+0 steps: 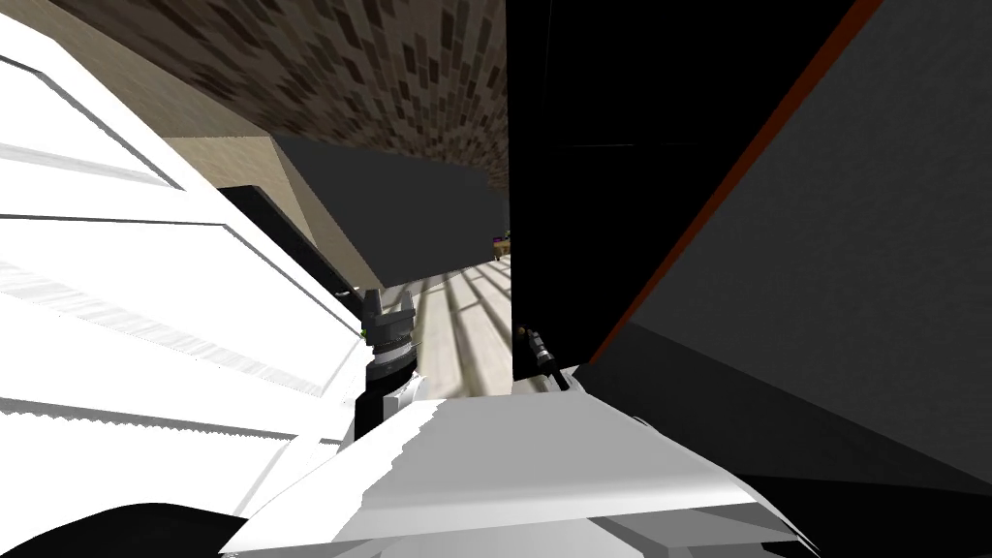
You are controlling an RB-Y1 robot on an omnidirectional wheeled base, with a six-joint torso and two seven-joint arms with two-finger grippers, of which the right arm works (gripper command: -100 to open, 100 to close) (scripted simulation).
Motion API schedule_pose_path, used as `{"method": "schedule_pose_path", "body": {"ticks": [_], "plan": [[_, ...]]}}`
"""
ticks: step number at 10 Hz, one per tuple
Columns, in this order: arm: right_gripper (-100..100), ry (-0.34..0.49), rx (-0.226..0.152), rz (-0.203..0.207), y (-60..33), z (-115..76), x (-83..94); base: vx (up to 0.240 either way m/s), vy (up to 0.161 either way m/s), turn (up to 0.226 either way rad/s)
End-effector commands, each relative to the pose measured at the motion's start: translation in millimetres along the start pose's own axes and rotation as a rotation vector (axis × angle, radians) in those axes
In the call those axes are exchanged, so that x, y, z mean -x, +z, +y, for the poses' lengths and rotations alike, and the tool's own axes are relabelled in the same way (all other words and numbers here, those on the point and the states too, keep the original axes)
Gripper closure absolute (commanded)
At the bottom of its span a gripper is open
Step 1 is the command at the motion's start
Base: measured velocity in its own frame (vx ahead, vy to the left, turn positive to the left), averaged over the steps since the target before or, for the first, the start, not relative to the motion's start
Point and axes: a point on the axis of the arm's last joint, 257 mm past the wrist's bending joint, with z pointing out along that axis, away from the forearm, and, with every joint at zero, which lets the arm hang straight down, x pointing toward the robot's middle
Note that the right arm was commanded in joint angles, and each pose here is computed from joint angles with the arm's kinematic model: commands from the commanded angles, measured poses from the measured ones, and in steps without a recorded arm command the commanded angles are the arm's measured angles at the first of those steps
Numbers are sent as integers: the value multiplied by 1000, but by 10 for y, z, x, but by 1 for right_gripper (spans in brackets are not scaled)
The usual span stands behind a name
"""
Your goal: Push the door open
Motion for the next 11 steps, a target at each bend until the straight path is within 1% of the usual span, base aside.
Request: {"method": "schedule_pose_path", "body": {"ticks": [1, 5, 6, 7, 9, 11], "plan": [[-100, 7, -2, -2, -1, -6, -6, -234, 59, -59], [-100, 37, 0, -14, 17, 7, -54, -241, 38, -64], [-100, 32, 0, -13, 14, 4, -41, -102, 28, -16], [-100, 25, 1, -18, -7, -1, 3, 90, 29, 33], [-100, 22, 4, -22, -21, 0, 27, 158, 50, 18], [-100, 20, 8, -27, -39, 1, 44, 215, 38, 28]]}}
